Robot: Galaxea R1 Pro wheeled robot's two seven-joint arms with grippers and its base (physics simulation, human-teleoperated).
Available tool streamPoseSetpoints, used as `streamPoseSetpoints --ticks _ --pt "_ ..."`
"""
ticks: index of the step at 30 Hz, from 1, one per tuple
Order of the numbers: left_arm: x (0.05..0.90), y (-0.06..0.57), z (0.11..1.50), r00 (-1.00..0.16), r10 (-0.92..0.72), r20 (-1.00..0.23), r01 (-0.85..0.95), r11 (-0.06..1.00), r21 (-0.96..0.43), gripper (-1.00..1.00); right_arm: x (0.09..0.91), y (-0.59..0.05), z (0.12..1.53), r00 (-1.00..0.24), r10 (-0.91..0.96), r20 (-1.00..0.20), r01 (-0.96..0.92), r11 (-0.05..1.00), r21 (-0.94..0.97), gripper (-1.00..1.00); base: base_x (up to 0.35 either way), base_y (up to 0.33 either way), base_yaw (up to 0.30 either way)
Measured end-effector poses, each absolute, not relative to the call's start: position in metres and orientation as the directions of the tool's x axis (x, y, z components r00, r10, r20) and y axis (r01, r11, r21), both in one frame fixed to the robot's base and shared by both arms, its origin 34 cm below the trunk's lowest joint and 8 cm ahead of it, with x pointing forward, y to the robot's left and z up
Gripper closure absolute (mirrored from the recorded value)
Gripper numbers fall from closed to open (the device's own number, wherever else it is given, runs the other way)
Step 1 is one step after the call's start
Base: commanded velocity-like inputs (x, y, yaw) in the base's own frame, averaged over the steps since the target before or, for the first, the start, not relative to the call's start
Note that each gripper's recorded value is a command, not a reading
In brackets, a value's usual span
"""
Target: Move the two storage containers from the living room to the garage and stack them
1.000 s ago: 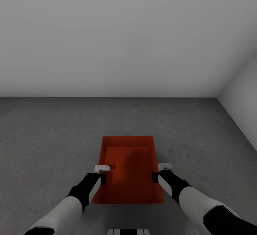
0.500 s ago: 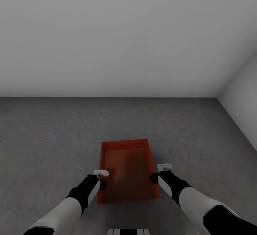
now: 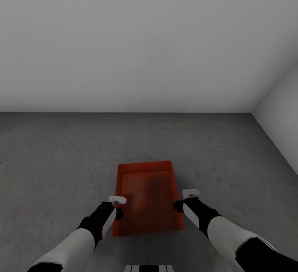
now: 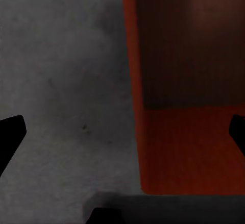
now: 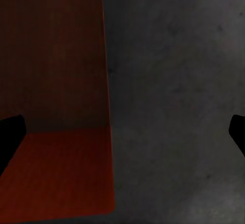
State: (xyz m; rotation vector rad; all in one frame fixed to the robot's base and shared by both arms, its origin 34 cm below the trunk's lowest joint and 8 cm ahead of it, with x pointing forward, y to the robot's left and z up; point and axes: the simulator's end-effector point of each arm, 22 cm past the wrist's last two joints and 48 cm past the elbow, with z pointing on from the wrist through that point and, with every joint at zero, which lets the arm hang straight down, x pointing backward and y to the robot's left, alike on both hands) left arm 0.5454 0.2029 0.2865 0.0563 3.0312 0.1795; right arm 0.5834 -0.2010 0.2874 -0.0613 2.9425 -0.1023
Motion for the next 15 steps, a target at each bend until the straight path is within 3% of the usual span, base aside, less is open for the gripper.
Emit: streamPoseSetpoints --ticks 15 --pt "0.5461 0.2029 0.2926 -0.994 0.044 -0.101 0.032 0.992 0.120 -1.00 0.5848 -0.2013 0.2937 -0.980 -0.048 -0.195 -0.034 0.997 -0.073 -1.00 0.000 0.000 0.000"
